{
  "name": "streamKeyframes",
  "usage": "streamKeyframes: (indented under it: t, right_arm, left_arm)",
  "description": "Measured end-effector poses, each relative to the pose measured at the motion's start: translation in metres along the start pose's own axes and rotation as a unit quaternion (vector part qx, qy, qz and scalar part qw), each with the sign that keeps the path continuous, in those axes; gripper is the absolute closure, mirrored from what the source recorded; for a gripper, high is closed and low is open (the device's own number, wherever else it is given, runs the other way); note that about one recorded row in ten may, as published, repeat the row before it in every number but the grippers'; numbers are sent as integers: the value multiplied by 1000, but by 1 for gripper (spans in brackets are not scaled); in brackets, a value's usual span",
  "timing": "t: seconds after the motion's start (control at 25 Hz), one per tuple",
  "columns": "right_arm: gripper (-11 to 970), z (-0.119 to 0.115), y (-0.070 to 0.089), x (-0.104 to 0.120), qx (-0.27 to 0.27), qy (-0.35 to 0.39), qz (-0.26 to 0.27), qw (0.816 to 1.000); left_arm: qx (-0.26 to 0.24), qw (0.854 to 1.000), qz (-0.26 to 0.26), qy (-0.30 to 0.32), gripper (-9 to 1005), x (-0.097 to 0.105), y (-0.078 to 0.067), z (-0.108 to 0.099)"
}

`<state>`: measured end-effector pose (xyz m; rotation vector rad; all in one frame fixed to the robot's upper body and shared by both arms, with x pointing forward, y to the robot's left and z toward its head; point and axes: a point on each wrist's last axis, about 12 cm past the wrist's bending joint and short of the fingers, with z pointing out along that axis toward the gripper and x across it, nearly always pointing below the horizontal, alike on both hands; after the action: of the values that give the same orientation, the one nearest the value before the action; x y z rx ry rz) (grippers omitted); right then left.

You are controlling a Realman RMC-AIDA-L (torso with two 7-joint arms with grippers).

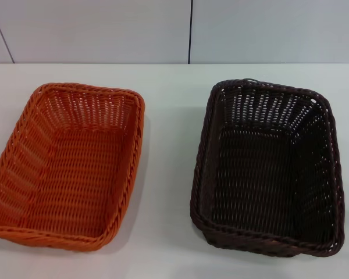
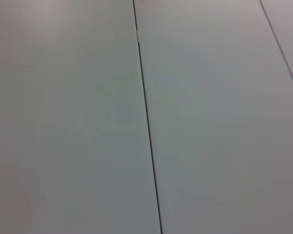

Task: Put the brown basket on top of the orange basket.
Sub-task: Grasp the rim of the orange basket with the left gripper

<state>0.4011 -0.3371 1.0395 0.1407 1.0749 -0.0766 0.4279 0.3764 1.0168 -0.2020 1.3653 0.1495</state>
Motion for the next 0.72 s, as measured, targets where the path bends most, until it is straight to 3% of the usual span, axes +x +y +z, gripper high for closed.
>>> streamKeyframes:
  t: [0.24, 0.32, 0.44, 0.48, 0.56, 0.72]
  right_arm:
    - [145, 0, 2, 1, -3, 2, 3, 1000]
    - [145, 1, 2, 1, -3, 3, 6, 1000]
    - [145, 1, 2, 2, -1, 3, 6, 1000]
    - [145, 2, 2, 2, 1, 3, 7, 1000]
    - [145, 3, 2, 2, 1, 4, 7, 1000]
    - [145, 6, 3, 4, 0, 5, 9, 1000]
  left_arm:
    - [17, 1000, -2, -19, 209, -5, -3, 1]
    - [57, 997, -30, -32, 210, -13, -5, 19]
    - [57, 997, -30, -32, 210, -13, -5, 19]
    - [103, 993, -50, -15, 210, -25, -8, 47]
    - [122, 992, -33, 20, 210, -35, -17, 72]
    - [118, 991, -1, 56, 211, -58, -29, 103]
